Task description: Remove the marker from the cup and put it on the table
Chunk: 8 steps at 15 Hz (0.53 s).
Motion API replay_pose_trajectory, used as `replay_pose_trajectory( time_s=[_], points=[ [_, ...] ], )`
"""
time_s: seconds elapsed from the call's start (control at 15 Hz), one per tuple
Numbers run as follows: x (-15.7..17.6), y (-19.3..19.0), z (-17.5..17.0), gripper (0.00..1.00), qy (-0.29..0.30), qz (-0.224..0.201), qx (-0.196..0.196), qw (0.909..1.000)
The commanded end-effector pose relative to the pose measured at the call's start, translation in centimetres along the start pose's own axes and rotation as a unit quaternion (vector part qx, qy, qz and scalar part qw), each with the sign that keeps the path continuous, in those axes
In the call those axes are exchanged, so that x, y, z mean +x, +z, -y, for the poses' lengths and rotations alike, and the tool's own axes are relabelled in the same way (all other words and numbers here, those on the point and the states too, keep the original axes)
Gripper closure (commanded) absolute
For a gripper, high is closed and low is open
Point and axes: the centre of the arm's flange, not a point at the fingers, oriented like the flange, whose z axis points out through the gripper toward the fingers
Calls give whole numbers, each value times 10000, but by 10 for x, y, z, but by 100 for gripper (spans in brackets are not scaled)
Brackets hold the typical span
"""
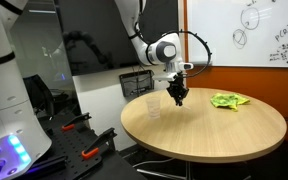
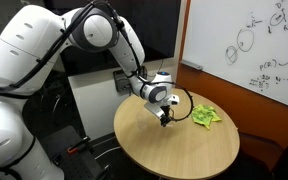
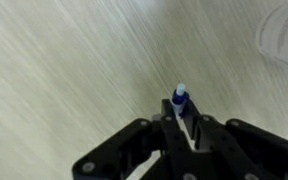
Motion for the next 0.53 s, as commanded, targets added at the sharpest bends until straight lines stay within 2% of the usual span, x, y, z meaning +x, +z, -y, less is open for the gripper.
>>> replay_pose_trajectory(
  time_s=[0.0, 0.13, 0.27, 0.47],
  points=[
    [3, 2, 1, 58, 186, -28, -148, 9997],
    [4, -5, 1, 52, 242, 38, -153, 9996],
    [7, -24, 1, 37, 243, -32, -126, 9996],
    [9, -71, 5, 15, 139, 233, -108, 9996]
  ],
)
